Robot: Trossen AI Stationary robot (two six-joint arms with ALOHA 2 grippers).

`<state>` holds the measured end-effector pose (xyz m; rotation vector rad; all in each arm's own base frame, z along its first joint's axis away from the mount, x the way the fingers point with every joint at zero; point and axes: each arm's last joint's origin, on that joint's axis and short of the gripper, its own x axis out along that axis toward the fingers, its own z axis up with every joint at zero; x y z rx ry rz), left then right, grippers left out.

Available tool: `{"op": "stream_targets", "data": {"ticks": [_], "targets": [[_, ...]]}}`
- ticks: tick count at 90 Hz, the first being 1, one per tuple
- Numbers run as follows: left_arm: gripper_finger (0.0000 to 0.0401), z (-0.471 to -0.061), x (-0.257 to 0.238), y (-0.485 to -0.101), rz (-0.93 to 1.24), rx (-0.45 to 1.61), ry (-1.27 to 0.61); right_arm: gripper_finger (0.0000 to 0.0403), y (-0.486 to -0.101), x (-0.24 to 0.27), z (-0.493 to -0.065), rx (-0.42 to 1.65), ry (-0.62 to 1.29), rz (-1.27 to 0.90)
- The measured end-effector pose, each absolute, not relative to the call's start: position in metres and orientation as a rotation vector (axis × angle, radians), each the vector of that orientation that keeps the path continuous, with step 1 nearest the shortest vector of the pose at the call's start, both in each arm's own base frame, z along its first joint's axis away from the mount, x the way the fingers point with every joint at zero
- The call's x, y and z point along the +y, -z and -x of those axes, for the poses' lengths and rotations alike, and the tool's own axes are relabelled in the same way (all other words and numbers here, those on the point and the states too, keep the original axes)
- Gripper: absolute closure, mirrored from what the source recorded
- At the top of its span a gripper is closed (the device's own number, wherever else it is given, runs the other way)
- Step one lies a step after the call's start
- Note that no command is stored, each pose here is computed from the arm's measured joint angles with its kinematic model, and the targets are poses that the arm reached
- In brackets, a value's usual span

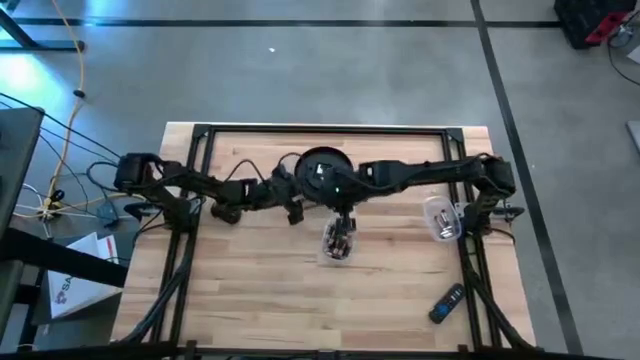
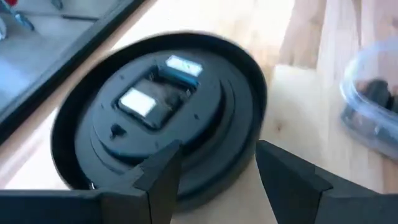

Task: Insert battery
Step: Insert the orange battery into the wall clock battery compartment

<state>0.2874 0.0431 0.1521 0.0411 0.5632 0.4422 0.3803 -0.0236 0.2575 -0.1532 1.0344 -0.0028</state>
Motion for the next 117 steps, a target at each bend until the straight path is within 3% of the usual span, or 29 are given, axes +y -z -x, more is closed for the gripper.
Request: {"op": "stream_targets", "data": {"ticks": [32, 59, 89, 117], "targets": [[0.0213, -0.28, 0.092, -0.145, -0.018, 0.579, -0.556, 0.0393, -0.229, -0.09, -0.375, 0.907, 0.125, 0.073], [0.0214, -0.28, 0.113, -0.123, 0.053, 0.602, -0.508, 0.0393, -0.211, -0.13, -0.363, 0.811, 0.208, 0.031], [0.0214, -0.284, 0.097, -0.118, 0.07, 0.64, -0.432, 0.0393, -0.207, -0.136, -0.362, 0.766, 0.184, 0.006], [0.0214, -0.271, 0.08, -0.143, 0.003, 0.712, -0.471, 0.0393, -0.207, -0.125, -0.365, 0.758, 0.128, -0.007]]}}
